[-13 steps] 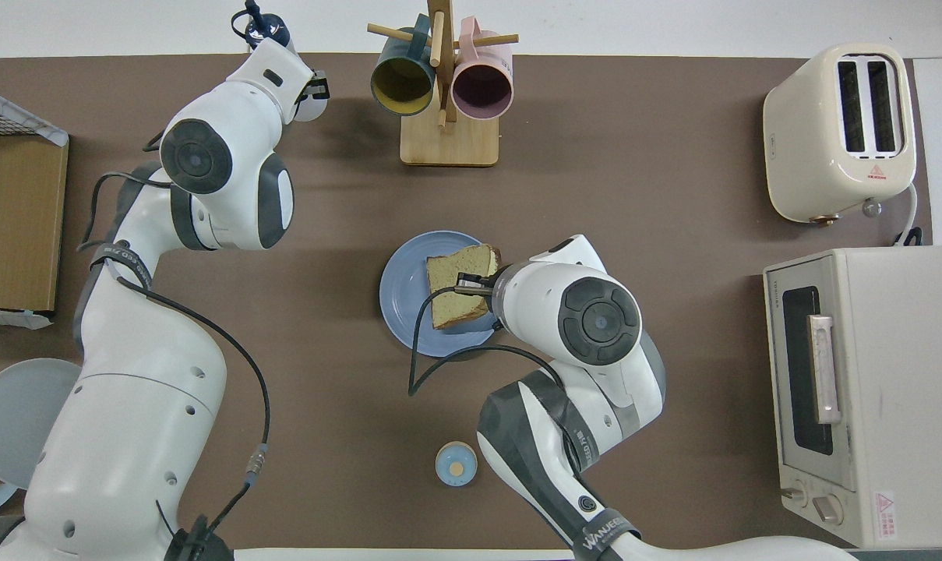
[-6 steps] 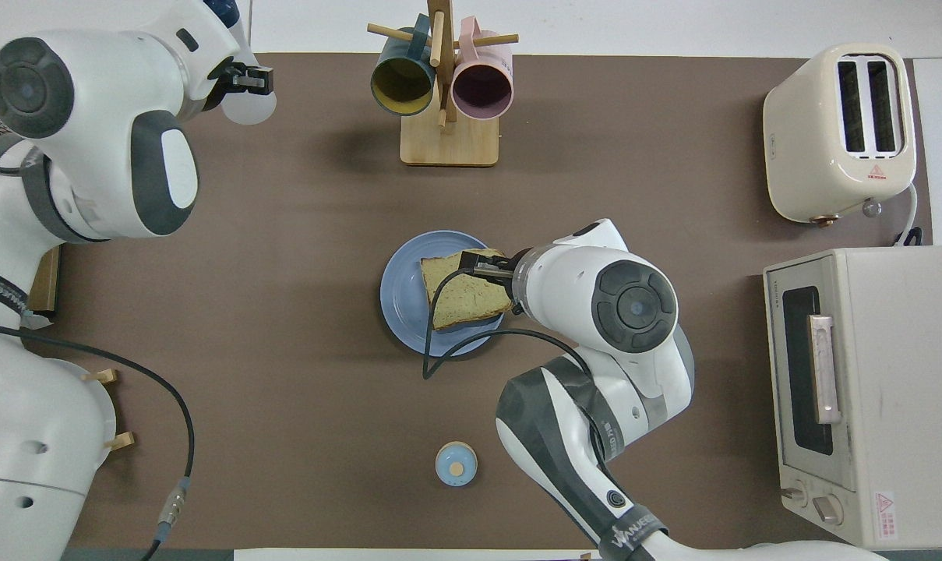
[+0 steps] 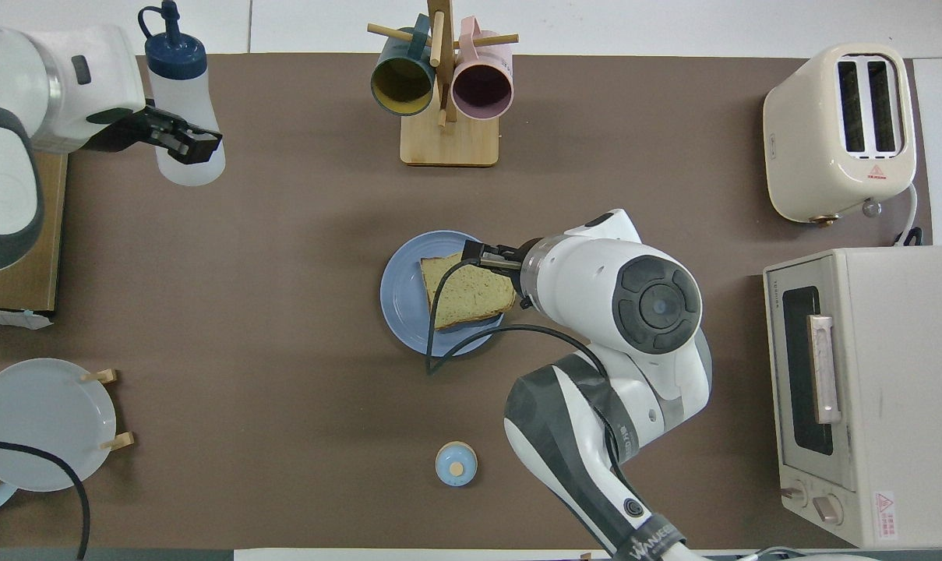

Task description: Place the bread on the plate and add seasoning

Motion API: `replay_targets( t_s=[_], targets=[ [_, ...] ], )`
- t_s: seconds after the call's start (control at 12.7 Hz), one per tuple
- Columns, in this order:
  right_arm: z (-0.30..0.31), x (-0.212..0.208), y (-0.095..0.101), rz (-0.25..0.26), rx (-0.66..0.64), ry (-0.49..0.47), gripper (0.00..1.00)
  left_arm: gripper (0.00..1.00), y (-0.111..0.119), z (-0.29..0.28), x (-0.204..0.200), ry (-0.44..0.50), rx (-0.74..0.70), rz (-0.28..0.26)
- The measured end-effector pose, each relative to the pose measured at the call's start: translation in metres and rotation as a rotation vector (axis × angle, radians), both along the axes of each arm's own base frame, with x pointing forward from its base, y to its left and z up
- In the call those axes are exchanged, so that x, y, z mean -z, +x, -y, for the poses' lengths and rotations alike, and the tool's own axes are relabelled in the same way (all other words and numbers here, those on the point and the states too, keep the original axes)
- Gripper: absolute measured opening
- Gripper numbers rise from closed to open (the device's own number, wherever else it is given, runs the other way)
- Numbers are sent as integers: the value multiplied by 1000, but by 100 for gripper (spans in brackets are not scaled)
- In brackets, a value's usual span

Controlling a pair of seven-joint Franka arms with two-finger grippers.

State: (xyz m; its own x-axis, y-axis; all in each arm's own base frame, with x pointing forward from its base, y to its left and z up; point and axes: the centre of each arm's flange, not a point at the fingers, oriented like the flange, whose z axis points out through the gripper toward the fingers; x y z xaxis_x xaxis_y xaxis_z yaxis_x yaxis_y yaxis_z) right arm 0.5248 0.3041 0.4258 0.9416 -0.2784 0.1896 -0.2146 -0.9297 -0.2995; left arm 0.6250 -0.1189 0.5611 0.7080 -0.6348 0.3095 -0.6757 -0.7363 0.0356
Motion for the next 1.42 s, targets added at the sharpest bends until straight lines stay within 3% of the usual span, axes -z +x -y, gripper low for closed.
replay_targets(
  t_s=[0.08, 0.31, 0.55, 0.79, 1.1, 1.42],
  targets=[
    [10, -6, 4, -15, 9, -8, 100, 46, -14, -5, -6, 0, 83, -13],
    [81, -66, 32, -150, -11, -79, 100, 46, -49, -9, -12, 50, 327, -40],
    [164, -142, 43, -221, -29, -107, 100, 46, -81, 43, -11, 166, 531, -39],
    [213, -179, 36, -258, -46, -144, 100, 46, -114, 98, -2, 191, 671, -49],
    [268, -186, 10, -332, -65, -157, 100, 46, -146, 105, 28, 171, 720, -64],
    [301, -181, -1, -327, -117, -206, 100, 46, -170, 99, 43, 148, 710, -79]
  ],
)
